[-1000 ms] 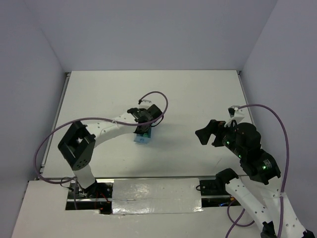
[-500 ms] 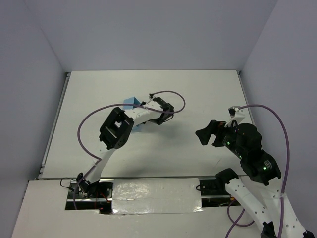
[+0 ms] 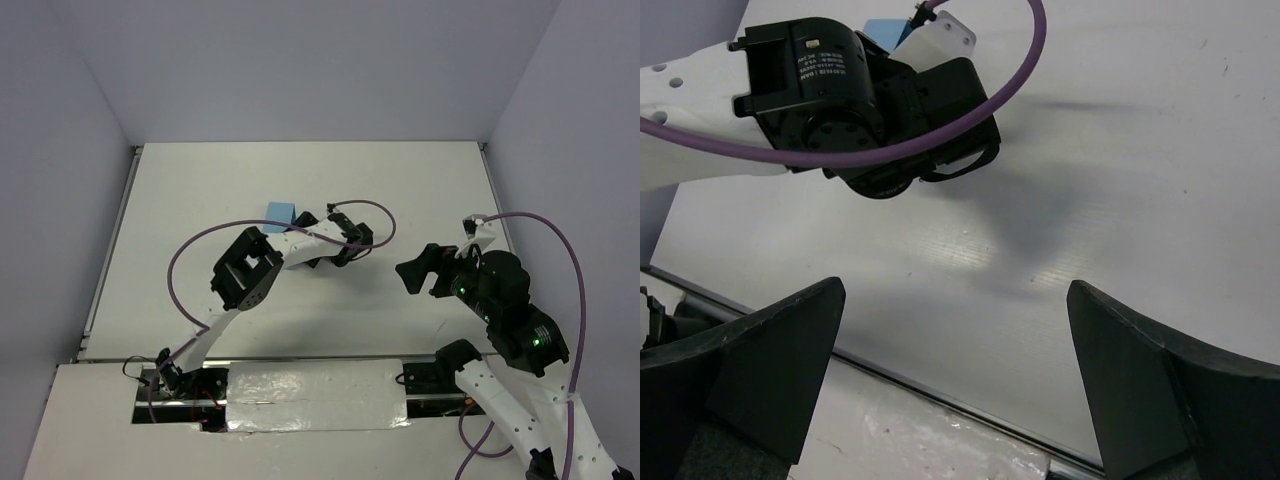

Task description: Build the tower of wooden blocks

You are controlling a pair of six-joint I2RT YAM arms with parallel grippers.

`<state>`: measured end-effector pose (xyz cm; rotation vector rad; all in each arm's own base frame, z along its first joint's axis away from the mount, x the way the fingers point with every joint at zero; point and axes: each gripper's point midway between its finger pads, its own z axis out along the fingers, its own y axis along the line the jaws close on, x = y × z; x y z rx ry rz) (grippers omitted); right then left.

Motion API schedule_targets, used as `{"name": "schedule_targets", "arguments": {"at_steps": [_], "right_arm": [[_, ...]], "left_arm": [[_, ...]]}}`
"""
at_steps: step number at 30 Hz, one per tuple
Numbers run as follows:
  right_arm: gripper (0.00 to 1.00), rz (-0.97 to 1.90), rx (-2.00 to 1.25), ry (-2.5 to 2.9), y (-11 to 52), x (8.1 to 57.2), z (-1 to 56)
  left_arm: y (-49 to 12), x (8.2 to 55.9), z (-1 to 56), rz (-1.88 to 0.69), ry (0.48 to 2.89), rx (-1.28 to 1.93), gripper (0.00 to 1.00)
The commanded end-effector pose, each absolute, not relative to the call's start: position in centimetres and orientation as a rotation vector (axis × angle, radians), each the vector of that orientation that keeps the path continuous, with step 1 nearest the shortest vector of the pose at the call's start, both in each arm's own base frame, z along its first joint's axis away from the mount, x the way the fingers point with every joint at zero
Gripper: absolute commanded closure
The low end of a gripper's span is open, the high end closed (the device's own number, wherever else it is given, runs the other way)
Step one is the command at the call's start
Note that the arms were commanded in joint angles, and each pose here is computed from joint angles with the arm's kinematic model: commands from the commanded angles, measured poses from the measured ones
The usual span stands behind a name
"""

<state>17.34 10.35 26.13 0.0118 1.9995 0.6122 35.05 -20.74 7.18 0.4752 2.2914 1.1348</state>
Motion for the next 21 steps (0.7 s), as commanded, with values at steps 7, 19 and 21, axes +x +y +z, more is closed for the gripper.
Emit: {"name": "schedule_targets", "arguments": {"at_steps": [7, 19, 21], "right_arm": [[0.0, 0.622, -0.02, 1.954, 10.6, 17.7, 27.3], [0.0, 0.646, -0.044, 1.959, 11.2, 17.7, 27.1], [0.0, 0.648, -0.052, 1.963, 11.3, 17.7, 27.0]], "left_arm": [[-23.6, 35.0, 10.8, 0.892, 2.305, 0.362, 0.01], [-21.3, 36.6, 17.1, -0.095, 2.406, 0.132, 0.0], [-20.5, 37.0, 17.1, -0.238, 2.418, 0.127, 0.0]]}}
